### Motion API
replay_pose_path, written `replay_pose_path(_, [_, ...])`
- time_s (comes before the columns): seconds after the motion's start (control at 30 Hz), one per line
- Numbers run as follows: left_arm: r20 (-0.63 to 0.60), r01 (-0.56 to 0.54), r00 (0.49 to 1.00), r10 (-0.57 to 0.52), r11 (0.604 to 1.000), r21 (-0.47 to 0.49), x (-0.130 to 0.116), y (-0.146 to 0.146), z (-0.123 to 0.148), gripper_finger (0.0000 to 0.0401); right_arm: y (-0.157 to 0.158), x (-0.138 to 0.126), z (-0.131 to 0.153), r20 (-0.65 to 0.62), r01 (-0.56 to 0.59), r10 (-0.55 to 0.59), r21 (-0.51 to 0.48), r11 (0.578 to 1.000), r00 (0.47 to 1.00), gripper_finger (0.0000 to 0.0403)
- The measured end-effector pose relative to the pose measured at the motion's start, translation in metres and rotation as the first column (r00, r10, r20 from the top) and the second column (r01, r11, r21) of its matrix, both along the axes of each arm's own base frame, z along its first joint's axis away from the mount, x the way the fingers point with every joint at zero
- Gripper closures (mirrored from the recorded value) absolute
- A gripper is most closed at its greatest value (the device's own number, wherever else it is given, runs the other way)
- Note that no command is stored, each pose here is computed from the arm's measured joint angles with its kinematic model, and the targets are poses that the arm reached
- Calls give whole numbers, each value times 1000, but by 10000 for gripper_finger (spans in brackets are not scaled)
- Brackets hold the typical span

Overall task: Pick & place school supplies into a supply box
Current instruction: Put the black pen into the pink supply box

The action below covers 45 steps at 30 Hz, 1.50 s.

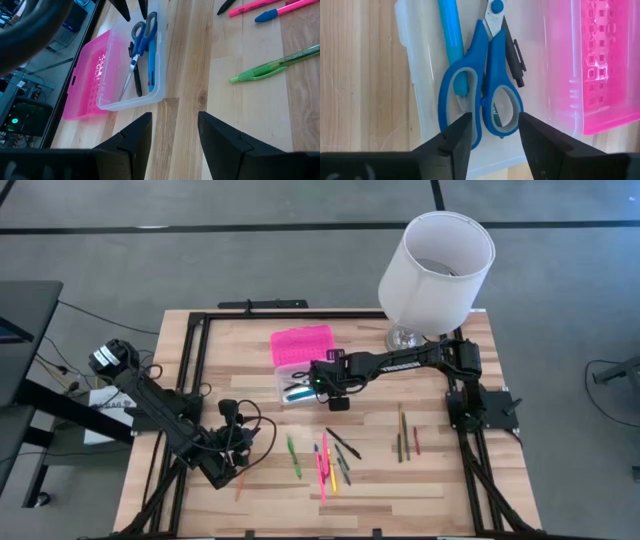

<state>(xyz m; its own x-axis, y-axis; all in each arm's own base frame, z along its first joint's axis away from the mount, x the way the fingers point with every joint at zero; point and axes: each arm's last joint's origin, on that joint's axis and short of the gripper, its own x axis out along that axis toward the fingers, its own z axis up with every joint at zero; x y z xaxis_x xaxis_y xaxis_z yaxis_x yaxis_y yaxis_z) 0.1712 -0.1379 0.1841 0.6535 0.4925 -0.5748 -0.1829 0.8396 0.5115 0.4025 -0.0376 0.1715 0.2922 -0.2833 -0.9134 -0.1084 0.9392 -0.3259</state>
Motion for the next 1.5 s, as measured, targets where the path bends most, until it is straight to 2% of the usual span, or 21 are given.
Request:
replay_pose_path(0.43, [0,0,1000,0,1000,1,0,0,0,246,2,-1,4,16,24,-24,9,1000,1000,266])
replay_pose_path(0.7, [5,-6,1000,6,1000,-6,0,0,0,246,21,-17,56,127,77,-83,49,996,989,275])
replay_pose_path(0.83, [-2,-9,1000,9,1000,-25,0,0,0,246,41,-31,72,118,143,-154,99,985,981,278])
replay_pose_path(0.93, [-12,-10,1000,9,999,-47,0,-1,-1,246,56,-42,75,81,264,-278,151,953,957,280])
replay_pose_path(1.07, [-13,-15,1000,14,998,-58,0,-1,-1,246,77,-58,72,-12,459,-464,174,871,886,280])
replay_pose_path(1.13, [-12,-15,1000,14,998,-59,0,-1,-1,246,88,-66,71,-50,523,-522,161,837,851,280])
replay_pose_path(1.23, [-11,-14,1000,14,998,-59,0,-1,-1,246,107,-76,65,-67,579,-576,139,803,815,280])
replay_pose_path(1.33, [-2,-26,1000,26,997,-72,0,-1,-1,246,125,-88,57,-69,610,-606,97,787,793,280])
replay_pose_path(1.5, [15,-45,999,47,995,-91,0,-1,-1,246,152,-110,40,-3,654,-654,15,756,756,280])
